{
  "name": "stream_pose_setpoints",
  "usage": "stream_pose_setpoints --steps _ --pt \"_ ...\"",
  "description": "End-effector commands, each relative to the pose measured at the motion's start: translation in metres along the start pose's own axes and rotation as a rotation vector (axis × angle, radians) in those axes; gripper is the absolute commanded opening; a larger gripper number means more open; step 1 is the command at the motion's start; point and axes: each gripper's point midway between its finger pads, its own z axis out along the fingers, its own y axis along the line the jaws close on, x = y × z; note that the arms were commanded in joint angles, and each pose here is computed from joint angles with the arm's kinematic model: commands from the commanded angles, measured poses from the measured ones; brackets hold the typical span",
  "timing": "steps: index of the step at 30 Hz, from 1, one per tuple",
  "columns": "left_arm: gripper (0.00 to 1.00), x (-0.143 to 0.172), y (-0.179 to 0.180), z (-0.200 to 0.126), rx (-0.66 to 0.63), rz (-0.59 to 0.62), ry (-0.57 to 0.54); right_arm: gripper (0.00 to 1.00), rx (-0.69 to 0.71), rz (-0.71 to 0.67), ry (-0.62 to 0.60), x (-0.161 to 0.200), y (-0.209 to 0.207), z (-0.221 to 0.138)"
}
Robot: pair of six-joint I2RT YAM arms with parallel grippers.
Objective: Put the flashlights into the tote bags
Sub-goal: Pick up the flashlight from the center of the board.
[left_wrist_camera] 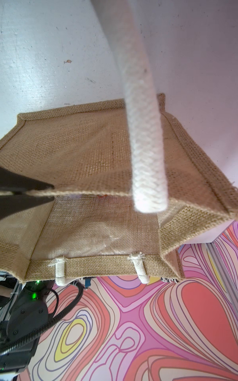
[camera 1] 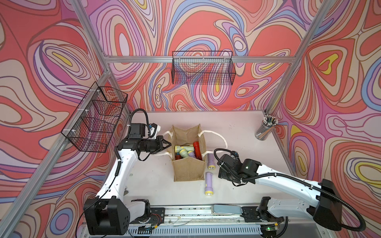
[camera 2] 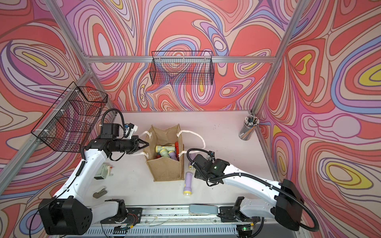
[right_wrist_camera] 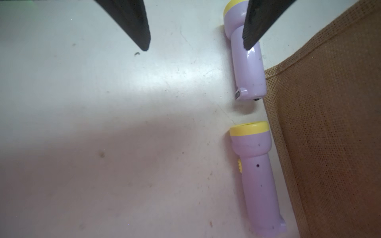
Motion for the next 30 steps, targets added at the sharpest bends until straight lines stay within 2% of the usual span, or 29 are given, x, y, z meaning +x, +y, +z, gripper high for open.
stream_pose_setpoints --steps 1,9,17,26,30 --pt "0.03 -0.003 -0.005 -0.003 0.015 0.032 -0.021 0.74 -0.175 0.051 0.073 0.007 0.047 0.013" --pt "0.04 -0.002 -0.005 -0.002 0.016 0.032 -0.016 0.72 -0.165 0.036 0.179 0.03 0.053 0.04" --pt "0.03 -0.002 -0.003 -0.002 0.011 0.03 -0.013 0.68 -0.124 0.006 0.22 0.039 0.052 0.059" --pt "0.04 -0.002 -0.002 -0.002 0.006 0.03 -0.014 0.55 -0.024 -0.026 0.232 0.041 0.043 0.078" --pt "0.04 -0.002 -0.002 -0.002 0.005 0.03 -0.014 0.37 0.019 -0.032 0.227 0.04 0.036 0.081"
